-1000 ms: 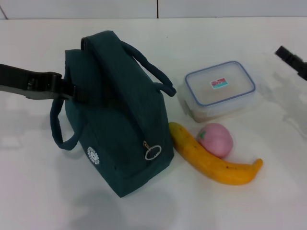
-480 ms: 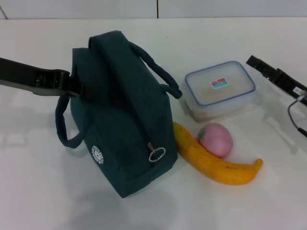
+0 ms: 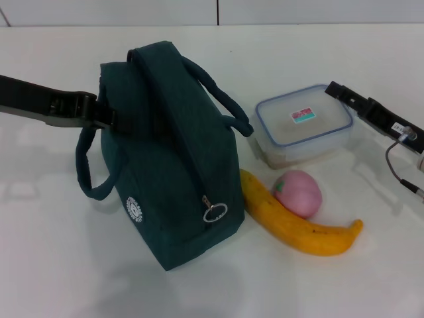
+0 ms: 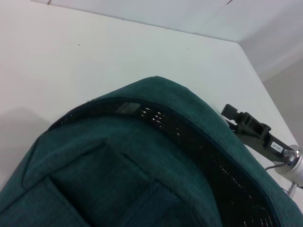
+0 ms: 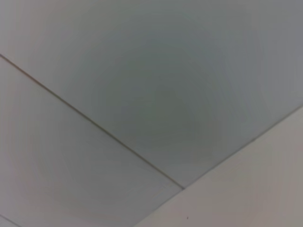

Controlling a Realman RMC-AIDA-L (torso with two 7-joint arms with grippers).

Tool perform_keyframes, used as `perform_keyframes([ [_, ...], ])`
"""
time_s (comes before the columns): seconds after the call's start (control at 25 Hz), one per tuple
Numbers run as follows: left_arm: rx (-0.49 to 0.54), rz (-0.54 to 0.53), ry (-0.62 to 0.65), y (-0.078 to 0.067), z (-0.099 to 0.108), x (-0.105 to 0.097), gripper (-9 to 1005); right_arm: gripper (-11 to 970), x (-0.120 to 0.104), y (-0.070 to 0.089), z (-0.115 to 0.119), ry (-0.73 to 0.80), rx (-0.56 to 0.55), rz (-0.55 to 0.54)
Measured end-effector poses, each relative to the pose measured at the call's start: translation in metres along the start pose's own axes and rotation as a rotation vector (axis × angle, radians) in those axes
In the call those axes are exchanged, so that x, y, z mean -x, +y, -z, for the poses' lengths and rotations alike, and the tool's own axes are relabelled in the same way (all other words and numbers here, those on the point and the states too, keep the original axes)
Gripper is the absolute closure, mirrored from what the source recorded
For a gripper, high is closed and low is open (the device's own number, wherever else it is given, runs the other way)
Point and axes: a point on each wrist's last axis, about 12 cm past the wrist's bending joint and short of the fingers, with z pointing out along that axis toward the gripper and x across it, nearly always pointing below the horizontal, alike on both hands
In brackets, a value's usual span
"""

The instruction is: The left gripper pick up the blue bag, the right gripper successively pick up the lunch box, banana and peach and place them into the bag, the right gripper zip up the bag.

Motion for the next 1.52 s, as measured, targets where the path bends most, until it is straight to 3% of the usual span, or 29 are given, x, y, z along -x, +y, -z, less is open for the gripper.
perform_keyframes([
  [0.72, -0.003, 0.003, -0.006, 0.004, -0.001, -0.001, 959, 135, -0.002, 0.01, 0.007, -0.002, 0.111, -0.041],
  [1.16, -0.006, -0.004, -0.005, 0.003, -0.002, 0.0, 959, 225, 0.002, 0.018, 0.001, -0.001, 0.153, -0.051],
  [1.52, -0.029, -0.001, 0.017, 0.004, -0.009, 0.002, 959, 472, 0.003, 0.022, -0.006, 0.012, 0.16, -0.079],
])
